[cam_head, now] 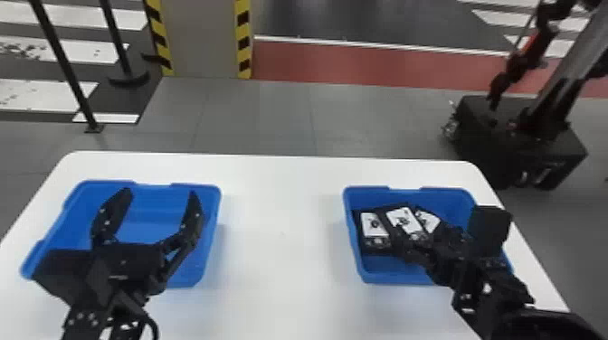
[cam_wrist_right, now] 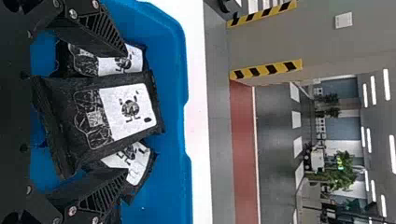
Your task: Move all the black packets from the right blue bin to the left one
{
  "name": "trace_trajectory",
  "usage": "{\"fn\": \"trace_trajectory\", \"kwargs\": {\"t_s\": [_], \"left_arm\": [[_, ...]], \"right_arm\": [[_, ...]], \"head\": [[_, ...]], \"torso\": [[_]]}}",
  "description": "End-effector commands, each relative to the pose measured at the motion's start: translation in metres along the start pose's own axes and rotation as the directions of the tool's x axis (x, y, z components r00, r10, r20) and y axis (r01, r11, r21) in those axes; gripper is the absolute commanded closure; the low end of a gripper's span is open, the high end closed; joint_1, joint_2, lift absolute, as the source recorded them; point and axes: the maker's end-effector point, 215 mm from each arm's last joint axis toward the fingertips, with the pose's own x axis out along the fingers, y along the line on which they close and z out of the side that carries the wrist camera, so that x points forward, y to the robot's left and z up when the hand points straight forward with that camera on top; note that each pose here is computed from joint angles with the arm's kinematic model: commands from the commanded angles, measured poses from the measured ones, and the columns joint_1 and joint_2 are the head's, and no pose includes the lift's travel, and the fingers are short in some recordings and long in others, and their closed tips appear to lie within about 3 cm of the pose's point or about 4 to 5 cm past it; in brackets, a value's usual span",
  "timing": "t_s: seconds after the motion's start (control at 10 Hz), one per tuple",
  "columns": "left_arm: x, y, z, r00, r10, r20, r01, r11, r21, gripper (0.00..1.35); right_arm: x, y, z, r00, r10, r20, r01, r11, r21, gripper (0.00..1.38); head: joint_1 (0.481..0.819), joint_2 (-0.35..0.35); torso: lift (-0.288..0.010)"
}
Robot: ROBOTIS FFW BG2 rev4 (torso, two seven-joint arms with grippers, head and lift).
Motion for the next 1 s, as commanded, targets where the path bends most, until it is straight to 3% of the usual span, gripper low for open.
{"fn": "trace_trajectory", "kwargs": {"t_s": [0.0,0.5,0.8,0.9], "left_arm": [[0.000,-0.001,-0.002,1.000,-0.002,-0.005,0.002,1.000,0.002,0.13],[0.003,-0.005,0.007,1.000,-0.017,0.019,0.016,0.998,0.053,0.13],[0.003,-0.004,0.008,1.000,-0.015,0.021,0.014,0.999,0.052,0.13],[0.004,-0.004,0.010,1.000,-0.016,0.026,0.014,0.998,0.054,0.13]], "right_arm": [[0.004,-0.005,-0.006,0.999,-0.016,-0.030,0.015,1.000,-0.013,0.15],[0.015,-0.014,-0.013,0.997,-0.045,-0.065,0.043,0.999,-0.032,0.16],[0.020,-0.019,-0.024,0.993,-0.057,-0.104,0.054,0.998,-0.034,0.37],[0.022,-0.019,-0.024,0.992,-0.058,-0.112,0.055,0.998,-0.036,0.52]], "head": [[0.695,-0.106],[0.695,-0.124],[0.695,-0.126],[0.695,-0.127]], "torso": [[-0.110],[-0.110],[-0.110],[-0.110]]}}
